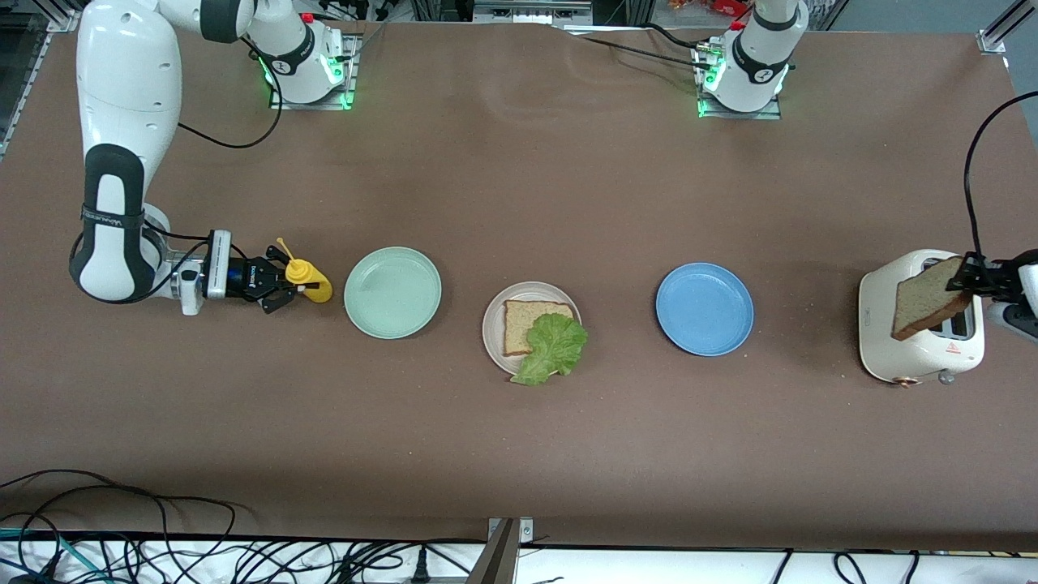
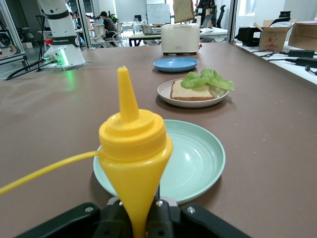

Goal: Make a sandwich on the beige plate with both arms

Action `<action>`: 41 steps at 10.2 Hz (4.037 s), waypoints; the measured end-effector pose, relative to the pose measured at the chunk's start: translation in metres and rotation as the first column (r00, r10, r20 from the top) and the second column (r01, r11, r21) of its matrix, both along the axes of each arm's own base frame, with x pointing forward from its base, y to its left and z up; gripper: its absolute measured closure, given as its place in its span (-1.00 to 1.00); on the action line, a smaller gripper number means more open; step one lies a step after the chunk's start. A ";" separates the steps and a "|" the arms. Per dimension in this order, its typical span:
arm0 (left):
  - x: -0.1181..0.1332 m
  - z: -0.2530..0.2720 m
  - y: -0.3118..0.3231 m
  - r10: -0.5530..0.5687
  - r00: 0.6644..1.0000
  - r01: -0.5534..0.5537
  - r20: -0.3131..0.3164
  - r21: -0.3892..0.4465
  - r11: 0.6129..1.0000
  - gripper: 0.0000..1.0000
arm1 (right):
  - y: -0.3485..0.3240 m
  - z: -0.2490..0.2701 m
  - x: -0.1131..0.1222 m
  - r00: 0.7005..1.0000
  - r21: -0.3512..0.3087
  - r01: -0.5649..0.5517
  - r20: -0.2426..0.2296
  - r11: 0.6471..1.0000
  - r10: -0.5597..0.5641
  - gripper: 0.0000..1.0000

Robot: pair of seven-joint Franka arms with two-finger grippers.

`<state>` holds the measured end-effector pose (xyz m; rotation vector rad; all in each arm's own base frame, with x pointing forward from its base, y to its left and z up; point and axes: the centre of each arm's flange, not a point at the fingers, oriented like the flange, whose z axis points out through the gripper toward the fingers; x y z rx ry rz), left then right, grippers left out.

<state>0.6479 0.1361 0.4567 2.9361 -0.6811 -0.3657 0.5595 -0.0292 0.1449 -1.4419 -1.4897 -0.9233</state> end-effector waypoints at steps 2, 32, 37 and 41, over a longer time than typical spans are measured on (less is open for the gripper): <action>0.005 -0.005 -0.049 -0.016 0.999 0.014 -0.028 -0.068 0.998 0.82 | -0.006 -0.002 0.001 1.000 0.006 0.022 0.005 1.000 -0.022 0.28; 0.013 -0.207 -0.472 0.414 0.777 -0.626 -0.474 -0.515 0.585 0.82 | 0.042 0.405 0.076 0.648 -0.978 0.054 -0.119 0.202 -0.752 -1.00; 0.012 -0.232 -0.480 0.463 0.767 -0.641 -0.444 -0.503 0.581 0.82 | 0.070 0.411 0.049 0.394 -0.993 0.120 0.067 -0.021 -0.917 -1.00; 0.015 -0.242 -0.471 0.471 0.765 -0.644 -0.439 -0.498 0.582 0.82 | 0.022 0.397 -0.009 0.259 -0.960 0.281 0.093 -0.017 -0.961 -1.00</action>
